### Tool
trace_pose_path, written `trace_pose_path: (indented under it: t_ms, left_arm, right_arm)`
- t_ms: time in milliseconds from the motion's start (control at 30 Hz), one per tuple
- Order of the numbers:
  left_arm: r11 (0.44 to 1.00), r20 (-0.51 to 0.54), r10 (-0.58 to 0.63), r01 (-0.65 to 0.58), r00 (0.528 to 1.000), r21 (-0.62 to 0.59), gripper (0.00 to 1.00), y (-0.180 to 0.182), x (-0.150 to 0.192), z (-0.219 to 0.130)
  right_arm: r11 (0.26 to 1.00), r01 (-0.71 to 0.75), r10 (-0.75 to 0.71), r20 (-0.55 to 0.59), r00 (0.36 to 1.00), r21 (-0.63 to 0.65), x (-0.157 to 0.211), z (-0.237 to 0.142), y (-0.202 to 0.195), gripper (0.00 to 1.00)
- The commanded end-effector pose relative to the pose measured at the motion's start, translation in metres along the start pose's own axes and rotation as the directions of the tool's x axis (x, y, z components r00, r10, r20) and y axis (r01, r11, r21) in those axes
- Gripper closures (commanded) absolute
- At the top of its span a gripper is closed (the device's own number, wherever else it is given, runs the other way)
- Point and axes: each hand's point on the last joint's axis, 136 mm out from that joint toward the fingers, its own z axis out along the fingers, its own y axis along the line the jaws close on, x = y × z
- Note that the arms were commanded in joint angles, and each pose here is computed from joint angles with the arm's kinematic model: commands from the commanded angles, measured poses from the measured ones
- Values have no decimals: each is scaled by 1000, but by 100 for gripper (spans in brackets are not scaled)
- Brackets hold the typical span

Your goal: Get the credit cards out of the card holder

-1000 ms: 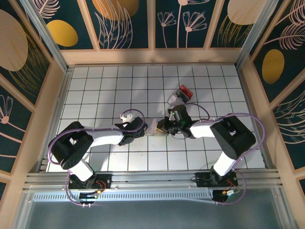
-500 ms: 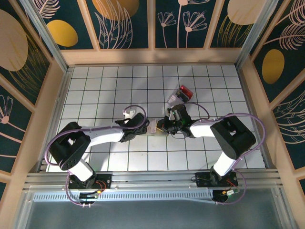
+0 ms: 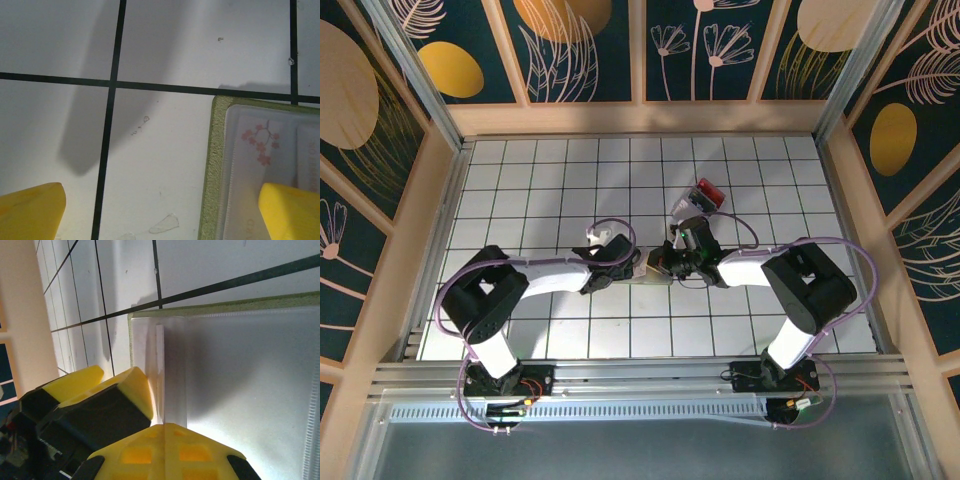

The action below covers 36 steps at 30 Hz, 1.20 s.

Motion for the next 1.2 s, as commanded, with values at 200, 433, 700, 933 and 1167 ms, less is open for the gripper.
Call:
trace_pose_path:
  t_ms: [200, 433, 700, 933, 1167]
  left_arm:
    - [999, -52, 28, -30, 998, -39, 1, 8, 16, 11]
    - [999, -64, 21, -23, 998, -26, 1, 7, 21, 12]
    - [1000, -52, 8, -9, 999, -23, 1, 8, 18, 9]
    - [1000, -36, 10, -11, 999, -22, 1, 8, 13, 6]
    - [999, -34, 12, -13, 999, -34, 1, 11, 14, 8]
  right_arm:
    - [990, 56, -58, -14, 998, -128, 1, 10, 35, 79]
    - [989, 41, -45, -30, 999, -141, 2, 21, 33, 74]
    - [998, 27, -28, -24, 999, -60, -1, 25, 16, 92]
    - [996, 52, -55, 31, 998, 70, -12, 5, 0, 96]
    - [984, 94, -107, 76, 991, 151, -22, -16, -4, 100]
